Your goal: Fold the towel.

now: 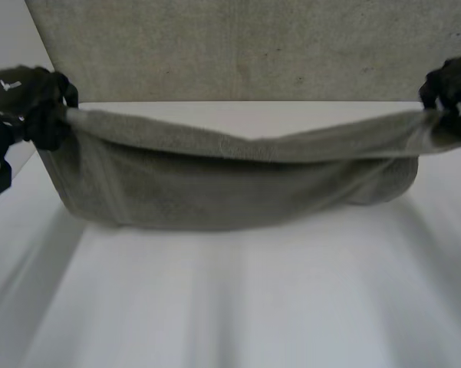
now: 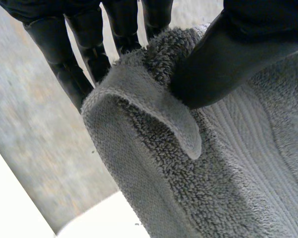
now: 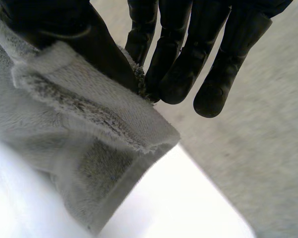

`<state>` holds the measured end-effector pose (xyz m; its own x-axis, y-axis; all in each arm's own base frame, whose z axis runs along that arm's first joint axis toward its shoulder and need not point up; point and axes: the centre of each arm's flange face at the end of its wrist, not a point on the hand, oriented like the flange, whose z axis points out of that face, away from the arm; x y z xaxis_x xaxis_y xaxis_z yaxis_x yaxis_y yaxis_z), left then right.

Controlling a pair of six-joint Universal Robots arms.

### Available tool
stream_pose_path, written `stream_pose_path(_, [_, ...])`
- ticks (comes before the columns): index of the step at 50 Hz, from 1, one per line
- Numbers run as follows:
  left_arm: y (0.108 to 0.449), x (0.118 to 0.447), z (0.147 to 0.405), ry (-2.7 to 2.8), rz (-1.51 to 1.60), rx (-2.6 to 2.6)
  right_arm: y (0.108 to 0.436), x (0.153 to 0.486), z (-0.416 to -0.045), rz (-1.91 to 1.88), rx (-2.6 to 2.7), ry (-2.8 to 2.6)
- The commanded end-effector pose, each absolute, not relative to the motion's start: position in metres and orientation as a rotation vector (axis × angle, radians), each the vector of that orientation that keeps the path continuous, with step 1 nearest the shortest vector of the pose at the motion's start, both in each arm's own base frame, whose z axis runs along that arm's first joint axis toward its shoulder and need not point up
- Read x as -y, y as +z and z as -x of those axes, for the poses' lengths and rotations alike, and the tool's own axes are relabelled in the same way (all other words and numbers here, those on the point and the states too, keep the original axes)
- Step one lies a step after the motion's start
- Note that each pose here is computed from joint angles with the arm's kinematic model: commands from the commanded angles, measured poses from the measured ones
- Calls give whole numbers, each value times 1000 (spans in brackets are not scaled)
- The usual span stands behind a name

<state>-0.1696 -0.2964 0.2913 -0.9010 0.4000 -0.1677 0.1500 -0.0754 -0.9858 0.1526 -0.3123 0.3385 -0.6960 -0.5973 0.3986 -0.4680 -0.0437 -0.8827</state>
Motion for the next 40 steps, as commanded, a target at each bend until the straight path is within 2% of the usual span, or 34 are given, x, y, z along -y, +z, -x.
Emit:
stream_pose_path(1, [239,336,176,1874,590,2167,281,328,-187,1389,-2207,-1616])
stream_pose_path(4, [223,354,186,1789,591,2219,268,340,-203,1450,-2228,-1604])
stream_pose_path(8, [226,371,204,1804,615,2209,272,356,-217,1475,-2201,-1704])
stream_pose_path(10, [251,386,214,1919,607,2132,300,379,-231,1417,-2072,-2001])
stream_pose_path(11, [252,386,214,1920,607,2132,300,379,-232,1416,-2071,-2003])
stream_pose_path(12, [272,391,214,2011,594,2067,321,390,-238,1316,-1961,-2196])
stream_pose_path(13, [273,391,214,2011,594,2066,321,390,-238,1315,-1960,-2197])
stream_pose_path(15, [325,393,216,2223,500,1848,356,403,-240,1047,-1723,-2514])
stream_pose_path(16, [325,393,216,2224,499,1847,356,403,-240,1045,-1722,-2515])
stream_pose_path(18, [369,390,208,2346,310,1611,403,386,-229,864,-1498,-2684])
stream_pose_path(20, [382,386,203,2353,241,1533,412,376,-226,847,-1470,-2682])
stream_pose_path(22, [384,382,201,2317,198,1516,405,374,-226,868,-1492,-2645])
stream_pose_path(24, [378,382,198,2277,183,1538,398,372,-227,897,-1513,-2603])
stream_pose_path(26, [352,381,197,2183,211,1634,374,366,-229,974,-1612,-2441])
stream_pose_path(29, [333,379,200,2111,237,1694,360,364,-227,1004,-1679,-2349])
stream_pose_path(31, [295,372,204,1971,279,1803,330,360,-222,1055,-1800,-2178])
stream_pose_path(32, [295,372,204,1970,280,1804,330,360,-222,1056,-1800,-2177])
stream_pose_path(34, [255,367,204,1853,300,1913,298,355,-221,1137,-1889,-2040])
stream_pose_path(35, [255,367,204,1852,300,1914,298,355,-221,1138,-1890,-2040])
stream_pose_path(36, [236,364,205,1802,317,1966,278,353,-221,1184,-1934,-1973])
stream_pose_path(37, [236,364,205,1802,317,1967,278,353,-221,1184,-1934,-1973])
stream_pose_path(39, [202,358,204,1736,372,2068,247,349,-219,1259,-2015,-1882])
stream_pose_path(40, [202,358,204,1736,372,2069,247,349,-219,1260,-2016,-1882])
